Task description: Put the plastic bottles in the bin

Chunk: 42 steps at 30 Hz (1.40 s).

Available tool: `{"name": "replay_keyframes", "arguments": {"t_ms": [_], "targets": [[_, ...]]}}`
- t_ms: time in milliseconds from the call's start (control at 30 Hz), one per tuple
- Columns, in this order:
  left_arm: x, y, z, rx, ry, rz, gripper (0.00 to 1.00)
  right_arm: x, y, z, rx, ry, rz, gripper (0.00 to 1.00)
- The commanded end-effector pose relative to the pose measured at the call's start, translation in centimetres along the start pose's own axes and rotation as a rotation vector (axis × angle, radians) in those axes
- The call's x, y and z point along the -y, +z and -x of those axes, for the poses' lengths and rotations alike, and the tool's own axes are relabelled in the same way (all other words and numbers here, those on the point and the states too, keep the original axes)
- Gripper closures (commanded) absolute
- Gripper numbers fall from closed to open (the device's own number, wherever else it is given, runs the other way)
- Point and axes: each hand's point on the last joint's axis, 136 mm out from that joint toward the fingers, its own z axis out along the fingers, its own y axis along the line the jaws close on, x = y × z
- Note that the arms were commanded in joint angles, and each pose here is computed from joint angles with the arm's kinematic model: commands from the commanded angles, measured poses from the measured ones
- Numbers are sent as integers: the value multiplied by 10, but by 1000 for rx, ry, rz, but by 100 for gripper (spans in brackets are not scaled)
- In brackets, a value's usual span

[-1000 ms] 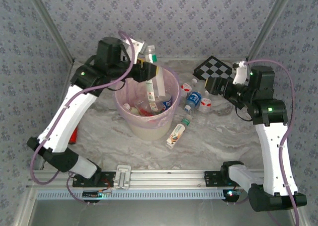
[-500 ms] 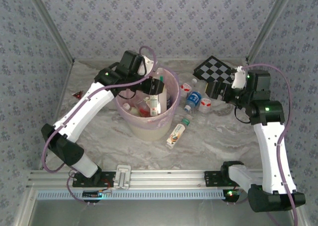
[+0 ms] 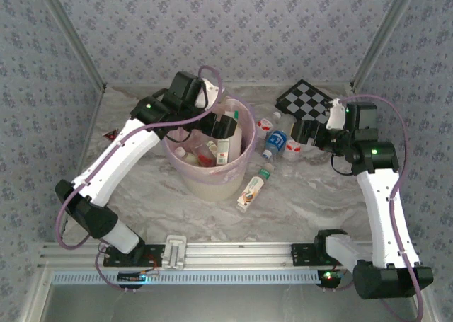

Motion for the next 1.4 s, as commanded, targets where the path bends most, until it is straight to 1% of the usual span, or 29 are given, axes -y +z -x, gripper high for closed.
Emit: {"name": "replay_keyframes", "arguments": {"t_ms": [0, 100, 267, 400, 467, 500, 567, 733, 767, 867, 967, 1067, 1167, 1233, 1367], "targets": [[-3, -33, 18, 82, 60, 77, 25, 6, 2, -1, -10, 7, -23, 8], [1, -25, 15, 76, 67, 67, 36, 7, 6, -3, -21, 10, -24, 8], [8, 4, 6, 56, 54, 31, 53, 9, 11, -7, -39, 18, -19, 8], [0, 19, -10, 15, 33, 81, 62, 9, 14, -9, -51, 19, -19, 8], [-7, 27, -25, -15, 31, 119, 68, 11, 17, -12, -59, 22, -24, 8], [-12, 30, -35, -38, 21, 139, 69, 14, 19, -14, -62, 25, -35, 8], [-14, 37, -50, -65, 2, 138, 71, 25, 22, -16, -63, 38, -85, 8], [-14, 49, -71, -82, -45, 106, 71, 43, 32, -20, -77, 51, -199, 8], [-14, 50, -72, -80, -48, 106, 71, 52, 40, -32, -116, 63, -221, 8], [-13, 52, -72, -84, -56, 100, 71, 64, 52, -47, -174, 78, -268, 9], [-11, 51, -69, -78, -39, 94, 71, 79, 62, -61, -227, 96, -318, 13], [-6, 38, -58, -38, -21, 80, 68, 91, 72, -75, -272, 108, -351, 21], [-1, 21, -48, 5, 1, 72, 61, 95, 83, -87, -303, 120, -343, 31], [1, 8, -43, 33, 13, 73, 52, 96, 90, -92, -318, 125, -334, 38], [3, -17, -39, 84, 32, 76, 32, 101, 103, -98, -353, 120, -347, 40]]}}
